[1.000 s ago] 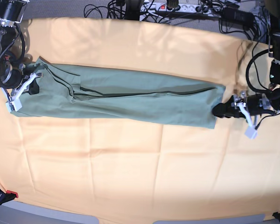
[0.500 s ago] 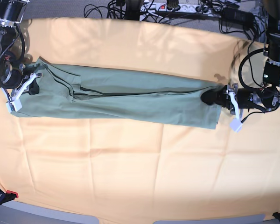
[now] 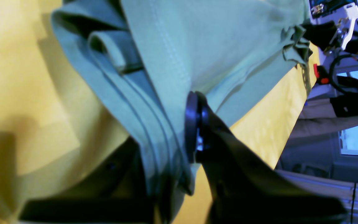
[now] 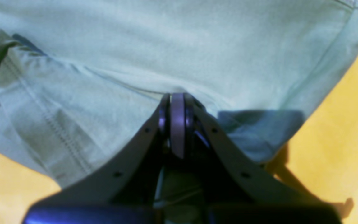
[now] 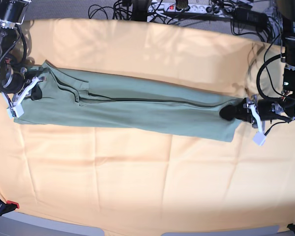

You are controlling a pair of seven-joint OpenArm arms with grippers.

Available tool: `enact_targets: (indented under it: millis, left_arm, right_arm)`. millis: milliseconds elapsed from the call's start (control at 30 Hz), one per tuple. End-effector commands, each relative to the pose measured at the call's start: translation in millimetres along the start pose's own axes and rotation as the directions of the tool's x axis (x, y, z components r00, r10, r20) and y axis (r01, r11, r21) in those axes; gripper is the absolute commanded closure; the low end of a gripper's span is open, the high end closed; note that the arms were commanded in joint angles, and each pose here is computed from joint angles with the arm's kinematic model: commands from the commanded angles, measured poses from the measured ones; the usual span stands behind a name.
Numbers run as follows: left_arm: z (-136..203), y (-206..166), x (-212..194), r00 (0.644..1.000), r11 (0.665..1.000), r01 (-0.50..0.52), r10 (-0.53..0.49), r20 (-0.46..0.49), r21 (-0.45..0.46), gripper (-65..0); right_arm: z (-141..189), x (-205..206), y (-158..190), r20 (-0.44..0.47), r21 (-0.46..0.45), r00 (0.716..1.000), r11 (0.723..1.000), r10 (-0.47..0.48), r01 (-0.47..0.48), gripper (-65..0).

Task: Fold the T-shirt properly
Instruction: 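Lift the strip's end with the left gripper and fold it toward the right gripper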

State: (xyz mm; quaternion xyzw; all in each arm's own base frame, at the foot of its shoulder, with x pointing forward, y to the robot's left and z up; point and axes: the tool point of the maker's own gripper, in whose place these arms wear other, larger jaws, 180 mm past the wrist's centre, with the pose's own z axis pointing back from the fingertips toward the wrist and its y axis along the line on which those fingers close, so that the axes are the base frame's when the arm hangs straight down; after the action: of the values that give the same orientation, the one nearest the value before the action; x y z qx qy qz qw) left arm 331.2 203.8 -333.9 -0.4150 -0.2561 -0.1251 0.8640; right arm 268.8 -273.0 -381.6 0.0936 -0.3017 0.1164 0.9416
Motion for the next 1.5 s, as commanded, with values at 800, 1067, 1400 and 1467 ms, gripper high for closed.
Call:
enact_targets:
  millis: [800,1067,1400,1467]
  left_arm:
    - [-46.5,-113.4,43.5,0.948,0.919,0.319,-0.304,0.100,-0.230,0.0]
    - [-98.4,-153.7,9.6,0.952,0.874,0.293,-0.306,0.031,-0.388,0.0]
    - [-132.8,-203.3,13.5,0.958,0.814,0.284,-0.266,0.110,-0.506,0.0]
    - [-140.2,-206.9,12.5,0.955,0.814,0.294,-0.277,0.110,-0.501,0.0]
  right_arm:
    - [4.7,7.3,-6.1,0.013,-0.019,1.000,1.000,0.026,-0.025,0.0]
    - [4.6,7.3,-6.0,0.013,-0.019,1.000,1.000,0.026,-0.025,0.0]
    - [4.7,7.2,-6.2,0.012,-0.019,1.000,0.999,0.026,-0.026,0.0]
    - [4.7,7.2,-6.2,0.012,-0.019,1.000,0.999,0.026,-0.026,0.0]
